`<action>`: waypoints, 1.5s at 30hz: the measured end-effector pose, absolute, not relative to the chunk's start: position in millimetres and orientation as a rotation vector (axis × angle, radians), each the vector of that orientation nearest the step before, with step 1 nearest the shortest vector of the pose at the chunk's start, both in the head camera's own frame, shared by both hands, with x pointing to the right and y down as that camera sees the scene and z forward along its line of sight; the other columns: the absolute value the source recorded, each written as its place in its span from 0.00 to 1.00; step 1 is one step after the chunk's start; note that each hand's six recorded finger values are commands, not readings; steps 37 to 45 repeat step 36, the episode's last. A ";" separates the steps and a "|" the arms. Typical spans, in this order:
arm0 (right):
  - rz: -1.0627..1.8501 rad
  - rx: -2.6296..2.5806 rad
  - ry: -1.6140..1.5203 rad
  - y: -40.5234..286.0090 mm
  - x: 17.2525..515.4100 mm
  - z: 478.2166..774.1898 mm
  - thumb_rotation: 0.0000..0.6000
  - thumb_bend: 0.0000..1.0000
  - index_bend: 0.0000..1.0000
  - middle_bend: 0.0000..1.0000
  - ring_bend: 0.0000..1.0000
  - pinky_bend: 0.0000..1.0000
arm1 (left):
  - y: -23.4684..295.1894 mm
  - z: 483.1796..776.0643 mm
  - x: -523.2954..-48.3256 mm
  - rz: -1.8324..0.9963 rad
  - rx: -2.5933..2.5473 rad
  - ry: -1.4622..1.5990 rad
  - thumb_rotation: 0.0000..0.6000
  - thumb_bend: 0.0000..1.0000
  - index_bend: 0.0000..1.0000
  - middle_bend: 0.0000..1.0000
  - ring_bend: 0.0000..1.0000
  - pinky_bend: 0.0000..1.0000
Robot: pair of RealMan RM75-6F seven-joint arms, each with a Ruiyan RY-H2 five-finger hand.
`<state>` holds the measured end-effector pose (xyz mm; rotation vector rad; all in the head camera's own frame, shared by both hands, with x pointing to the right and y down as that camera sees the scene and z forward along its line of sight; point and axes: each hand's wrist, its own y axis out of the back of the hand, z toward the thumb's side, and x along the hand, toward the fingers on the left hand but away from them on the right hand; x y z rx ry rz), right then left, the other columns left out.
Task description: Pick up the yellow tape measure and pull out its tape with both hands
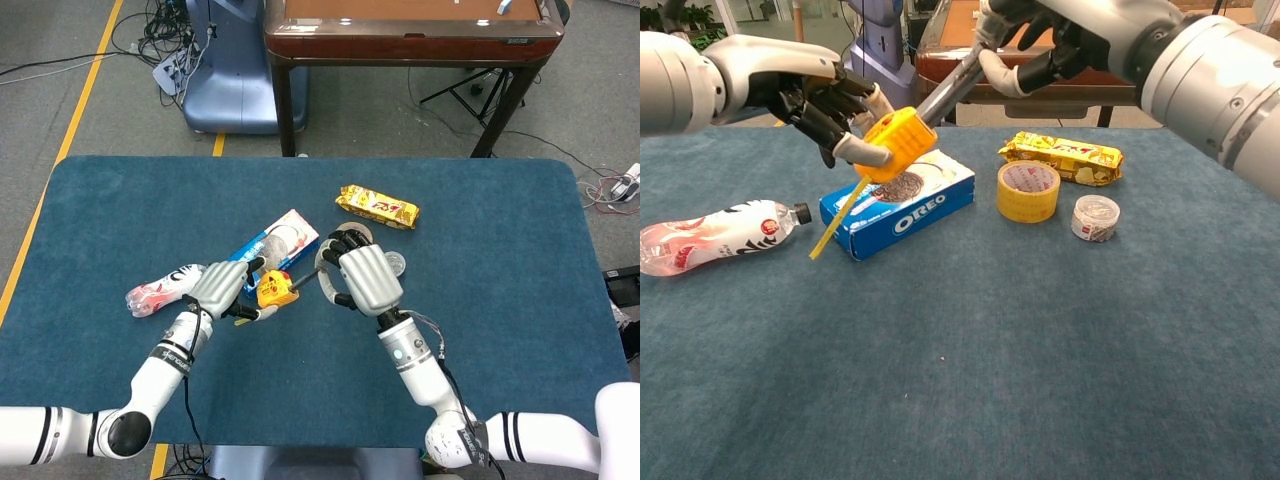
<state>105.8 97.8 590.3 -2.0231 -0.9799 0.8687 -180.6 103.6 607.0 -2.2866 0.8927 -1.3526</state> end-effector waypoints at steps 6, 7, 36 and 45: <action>0.877 -2.013 -1.000 92.2 125.1 585.4 1.00 0.74 0.63 0.45 0.28 0.21 | 105.8 618.4 -191.6 -1.381 -2.283 0.870 1.00 0.25 0.41 0.45 0.40 0.41; 0.878 -2.014 -1.007 91.3 129.6 584.2 1.00 0.74 0.63 0.45 0.28 0.21 | 106.5 620.6 -193.4 -1.386 -2.285 0.865 1.00 0.25 0.41 0.45 0.40 0.41; 0.978 -1.834 -1.283 55.0 287.7 519.9 1.00 0.75 0.65 0.47 0.29 0.21 | 133.2 666.7 -254.9 -1.510 -2.258 0.791 1.00 0.25 0.42 0.46 0.40 0.42; 0.978 -1.834 -1.283 55.0 287.7 519.9 1.00 0.75 0.65 0.47 0.29 0.21 | 133.2 666.7 -254.9 -1.510 -2.258 0.791 1.00 0.25 0.42 0.46 0.40 0.42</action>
